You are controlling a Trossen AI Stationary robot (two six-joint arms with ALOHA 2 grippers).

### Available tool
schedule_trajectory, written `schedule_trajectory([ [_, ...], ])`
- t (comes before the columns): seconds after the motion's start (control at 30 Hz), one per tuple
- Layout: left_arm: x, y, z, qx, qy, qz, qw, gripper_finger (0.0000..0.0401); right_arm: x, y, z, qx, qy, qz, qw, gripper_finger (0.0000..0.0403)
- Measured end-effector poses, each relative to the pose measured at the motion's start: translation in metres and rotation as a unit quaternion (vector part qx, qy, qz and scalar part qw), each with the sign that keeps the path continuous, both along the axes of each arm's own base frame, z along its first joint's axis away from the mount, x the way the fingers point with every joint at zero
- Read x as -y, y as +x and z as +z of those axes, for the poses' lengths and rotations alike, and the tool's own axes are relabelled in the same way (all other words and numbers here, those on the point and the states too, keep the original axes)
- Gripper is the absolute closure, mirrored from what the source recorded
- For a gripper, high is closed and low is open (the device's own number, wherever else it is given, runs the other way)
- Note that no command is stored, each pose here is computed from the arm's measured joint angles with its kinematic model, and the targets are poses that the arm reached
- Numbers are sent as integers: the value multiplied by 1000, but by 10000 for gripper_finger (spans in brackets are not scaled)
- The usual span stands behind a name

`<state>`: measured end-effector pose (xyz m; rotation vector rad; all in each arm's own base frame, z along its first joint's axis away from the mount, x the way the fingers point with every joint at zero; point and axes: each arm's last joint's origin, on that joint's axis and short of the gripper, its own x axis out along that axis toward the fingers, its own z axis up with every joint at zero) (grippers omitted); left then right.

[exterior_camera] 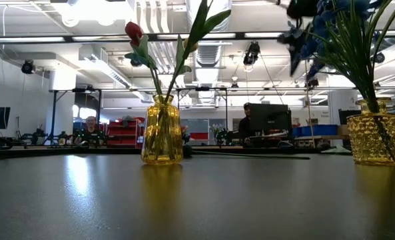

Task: Sort flowers into vase by color
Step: Put the right black flower into the right yellow vase

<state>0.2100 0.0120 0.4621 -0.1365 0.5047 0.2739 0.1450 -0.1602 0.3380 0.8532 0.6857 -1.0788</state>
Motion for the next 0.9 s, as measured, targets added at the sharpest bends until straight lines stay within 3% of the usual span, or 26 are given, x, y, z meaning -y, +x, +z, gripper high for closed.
schedule_trajectory([
  [0.2, 0, 0, 0, 0, -1, 0, 1000, 310, 34, -18, -35, -94, 64, -28, 993, 172],
  [0.43, 0, -1, -1, -1, -14, 3, 1000, 310, 44, -9, -70, -130, 109, -55, 984, 173],
  [0.57, 0, -1, -1, 1, -26, 10, 1000, 310, 33, -1, -83, -162, 82, -101, 978, 182],
  [0.67, 1, -1, -2, -4, -30, 11, 999, 310, 14, 3, -100, -180, 97, -122, 971, 197],
  [0.9, 1, 0, -2, -9, -17, 3, 1000, 310, -17, -19, -147, -219, 120, -188, 950, 235],
])
